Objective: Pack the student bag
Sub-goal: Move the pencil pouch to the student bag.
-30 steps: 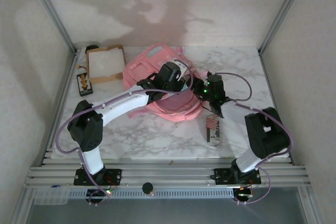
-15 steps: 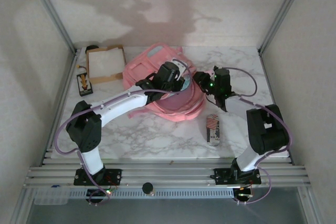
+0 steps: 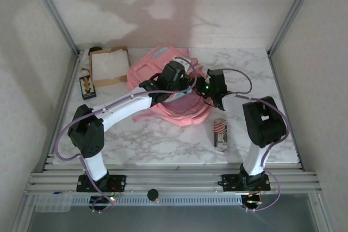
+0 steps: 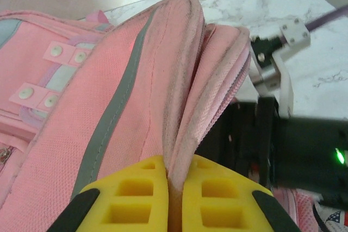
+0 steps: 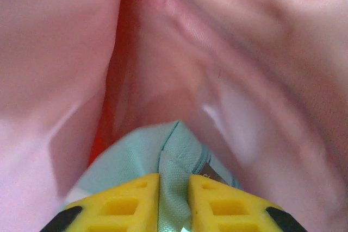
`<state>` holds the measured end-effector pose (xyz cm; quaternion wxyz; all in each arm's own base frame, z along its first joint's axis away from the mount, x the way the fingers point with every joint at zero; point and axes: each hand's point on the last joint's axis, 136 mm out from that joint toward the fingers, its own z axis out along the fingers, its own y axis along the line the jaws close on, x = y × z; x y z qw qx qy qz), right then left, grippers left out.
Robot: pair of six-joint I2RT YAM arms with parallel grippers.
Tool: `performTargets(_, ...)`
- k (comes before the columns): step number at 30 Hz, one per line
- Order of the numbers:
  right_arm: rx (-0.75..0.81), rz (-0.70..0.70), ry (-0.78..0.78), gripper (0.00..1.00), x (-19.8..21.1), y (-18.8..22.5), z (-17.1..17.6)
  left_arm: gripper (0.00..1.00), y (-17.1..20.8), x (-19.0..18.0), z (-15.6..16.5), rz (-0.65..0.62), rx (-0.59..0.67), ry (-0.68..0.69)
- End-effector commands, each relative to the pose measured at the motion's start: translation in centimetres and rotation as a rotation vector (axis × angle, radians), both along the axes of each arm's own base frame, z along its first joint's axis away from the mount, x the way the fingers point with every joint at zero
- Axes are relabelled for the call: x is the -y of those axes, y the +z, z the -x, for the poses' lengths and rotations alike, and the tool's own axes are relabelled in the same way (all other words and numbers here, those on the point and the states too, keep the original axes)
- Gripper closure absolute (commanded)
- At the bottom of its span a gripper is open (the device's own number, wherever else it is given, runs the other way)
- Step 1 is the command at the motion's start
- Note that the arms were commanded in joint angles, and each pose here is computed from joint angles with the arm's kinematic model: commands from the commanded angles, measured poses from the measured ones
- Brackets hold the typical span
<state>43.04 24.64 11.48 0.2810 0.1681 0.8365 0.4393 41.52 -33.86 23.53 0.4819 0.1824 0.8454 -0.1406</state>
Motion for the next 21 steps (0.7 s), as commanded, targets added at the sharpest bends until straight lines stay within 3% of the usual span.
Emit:
performTargets(1,-0.076,0.003,0.137,0.79,-3.1,-1.6,4.9,1.0,6.5,1.9,-0.8,0.196,0.114,-0.007)
performTargets(4,-0.112,0.001,0.163,0.81,-4.7,-3.5,5.2,1.0,5.9,2.3,-0.5,0.213,0.098,-0.016)
performTargets(9,-0.106,0.001,0.114,0.81,-5.8,-5.1,1.4,1.0,4.8,2.4,-0.1,0.228,0.064,-0.003)
performTargets(14,-0.111,-0.028,0.131,0.82,-6.7,-6.1,0.7,1.0,3.6,2.1,0.4,0.242,0.04,0.002)
performTargets(21,0.02,0.038,0.086,0.56,-3.4,-1.0,1.5,1.0,2.1,1.3,0.4,0.195,0.023,0.032)
